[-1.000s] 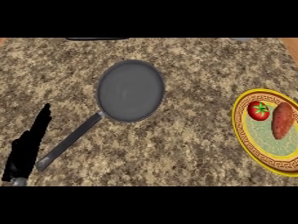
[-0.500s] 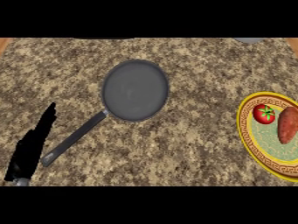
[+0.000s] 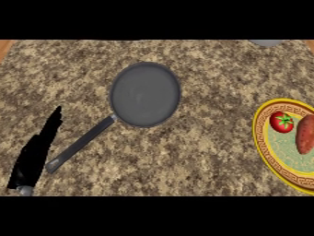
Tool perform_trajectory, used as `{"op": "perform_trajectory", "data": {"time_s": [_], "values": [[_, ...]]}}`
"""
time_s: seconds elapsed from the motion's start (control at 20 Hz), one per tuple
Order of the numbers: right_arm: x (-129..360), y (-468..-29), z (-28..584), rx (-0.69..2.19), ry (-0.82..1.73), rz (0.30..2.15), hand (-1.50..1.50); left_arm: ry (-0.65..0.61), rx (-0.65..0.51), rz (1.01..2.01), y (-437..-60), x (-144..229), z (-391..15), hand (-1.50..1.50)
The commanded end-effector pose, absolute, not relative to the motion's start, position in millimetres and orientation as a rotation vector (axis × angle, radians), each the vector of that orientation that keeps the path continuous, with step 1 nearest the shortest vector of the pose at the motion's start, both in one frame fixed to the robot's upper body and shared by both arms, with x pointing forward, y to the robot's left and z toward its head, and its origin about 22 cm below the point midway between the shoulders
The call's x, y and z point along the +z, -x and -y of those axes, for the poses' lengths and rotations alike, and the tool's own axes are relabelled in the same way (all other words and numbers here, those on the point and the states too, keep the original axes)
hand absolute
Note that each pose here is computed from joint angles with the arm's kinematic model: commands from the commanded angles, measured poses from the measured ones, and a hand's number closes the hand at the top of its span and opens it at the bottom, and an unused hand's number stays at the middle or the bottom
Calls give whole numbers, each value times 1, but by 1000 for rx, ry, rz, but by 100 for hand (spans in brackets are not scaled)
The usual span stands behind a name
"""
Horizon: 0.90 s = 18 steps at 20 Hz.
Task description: Pick the sweet potato from the plate and place it in the pan
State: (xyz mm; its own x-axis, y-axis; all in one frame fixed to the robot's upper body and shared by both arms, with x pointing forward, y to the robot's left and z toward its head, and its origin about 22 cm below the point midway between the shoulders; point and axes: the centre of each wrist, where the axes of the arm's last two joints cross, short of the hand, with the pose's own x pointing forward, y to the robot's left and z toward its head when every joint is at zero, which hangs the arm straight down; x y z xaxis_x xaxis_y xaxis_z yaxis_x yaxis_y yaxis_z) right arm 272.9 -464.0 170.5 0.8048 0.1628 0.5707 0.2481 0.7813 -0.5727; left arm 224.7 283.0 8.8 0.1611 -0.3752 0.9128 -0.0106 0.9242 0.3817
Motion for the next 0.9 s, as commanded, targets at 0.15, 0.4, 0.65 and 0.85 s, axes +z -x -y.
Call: {"op": "perform_trajectory", "data": {"time_s": [0.15, 0.4, 0.65, 0.85], "values": [[187, -312, 454, 56, 609, 526, -150, -348, -279, 1386, -229, -2, -291, 0], [158, -322, 450, 176, 557, 383, -150, -327, -266, 1393, -235, 10, -286, 0], [142, -340, 445, 199, 508, 327, -150, -331, -265, 1386, -226, 10, -290, 0], [164, -340, 444, 238, 503, 311, -150, -359, -262, 1379, -215, 22, -280, 0]]}}
